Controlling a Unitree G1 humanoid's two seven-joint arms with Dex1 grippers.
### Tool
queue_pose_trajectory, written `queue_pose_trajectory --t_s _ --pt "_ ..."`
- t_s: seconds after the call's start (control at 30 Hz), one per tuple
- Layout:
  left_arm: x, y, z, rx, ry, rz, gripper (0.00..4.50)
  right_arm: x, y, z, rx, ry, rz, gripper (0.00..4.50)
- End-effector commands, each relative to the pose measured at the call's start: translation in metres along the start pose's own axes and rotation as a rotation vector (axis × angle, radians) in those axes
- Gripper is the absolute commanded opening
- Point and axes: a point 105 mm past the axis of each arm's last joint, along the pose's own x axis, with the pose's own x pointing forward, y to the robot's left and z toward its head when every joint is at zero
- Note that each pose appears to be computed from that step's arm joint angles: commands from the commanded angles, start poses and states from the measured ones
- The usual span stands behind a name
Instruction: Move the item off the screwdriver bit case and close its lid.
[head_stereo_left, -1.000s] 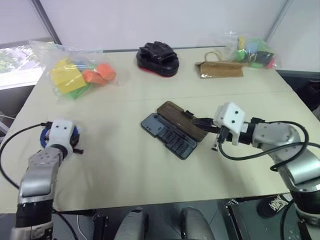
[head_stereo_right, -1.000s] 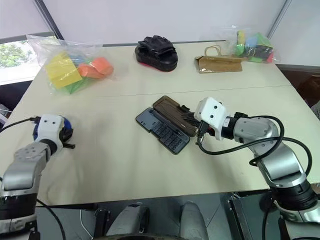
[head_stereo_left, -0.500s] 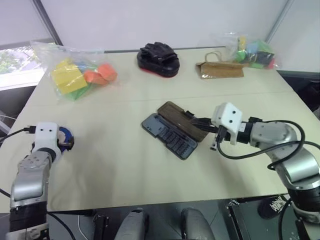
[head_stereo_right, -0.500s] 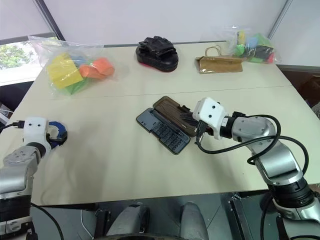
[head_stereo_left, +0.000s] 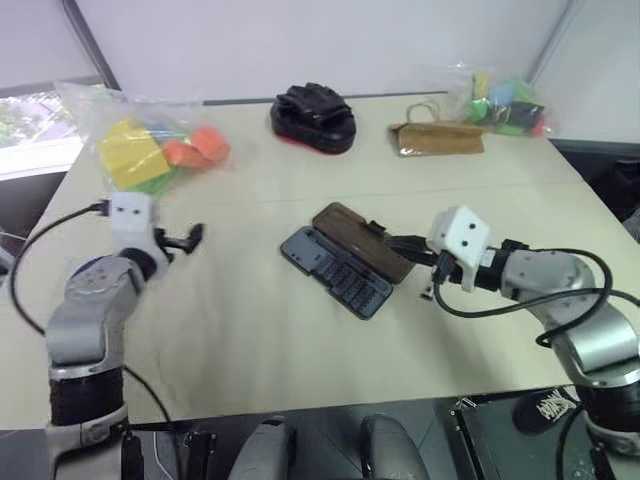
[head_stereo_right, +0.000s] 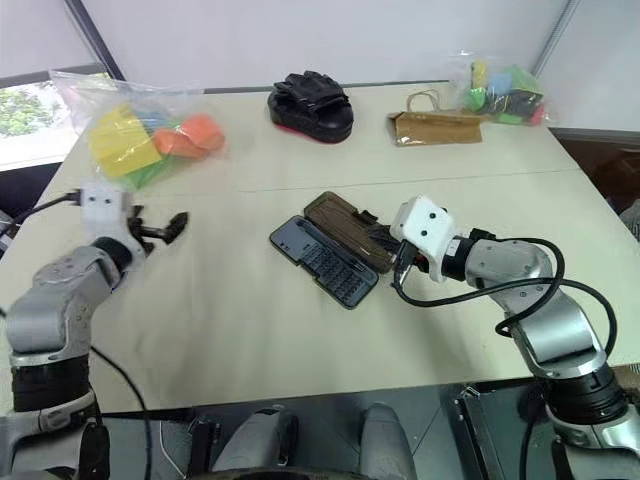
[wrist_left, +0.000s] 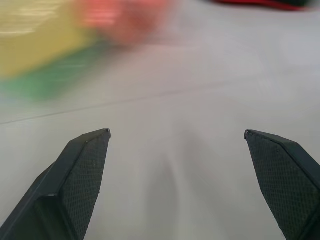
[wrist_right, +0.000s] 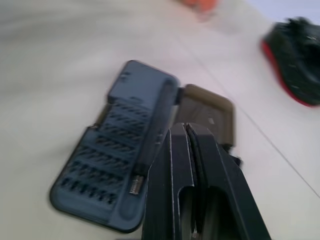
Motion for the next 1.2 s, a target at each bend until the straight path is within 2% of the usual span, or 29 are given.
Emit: queue_pose_trajectory --t_s 0.03,0.13,0.3,0.57,0.67,0.9,0.93,1.03,1.2 --pt "-0.001 -0.047 0.012 0.012 -0.039 -0.265 4.48 -0.003 -0.014 0.004 0.009 0.0 -0.091 0.0" --pt "0.0 -0.077 0.012 0.061 -0.018 -0.442 4.48 -0.002 -0.012 -0.002 0.019 0.035 -0.094 0.0" --pt "0.008 -0.082 0.015 0.13 -0.024 -0.497 4.48 -0.003 -0.009 -0.006 0.018 0.052 -0.088 0.0" --pt "0.011 -0.088 0.017 0.117 -0.041 -0.543 4.48 -0.005 -0.011 -0.009 0.019 0.065 -0.115 0.0" --pt "0.01 -0.088 0.018 0.102 -0.044 -0.559 3.65 -0.007 -0.011 -0.011 0.017 0.077 -0.122 0.0" --pt "0.01 -0.089 0.018 0.111 -0.049 -0.586 0.04 -0.014 -0.023 -0.018 0.059 0.124 -0.181 0.0" --pt "0.01 -0.09 0.018 0.11 -0.049 -0.59 0.04 -0.014 -0.024 -0.019 0.067 0.127 -0.186 0.0" --pt "0.012 -0.091 0.018 0.112 -0.046 -0.593 0.0 -0.013 -0.027 -0.015 0.14 0.106 -0.203 0.92" --pt "0.015 -0.092 0.018 0.114 -0.036 -0.602 0.0 -0.006 -0.032 -0.026 0.236 0.165 -0.256 3.55"
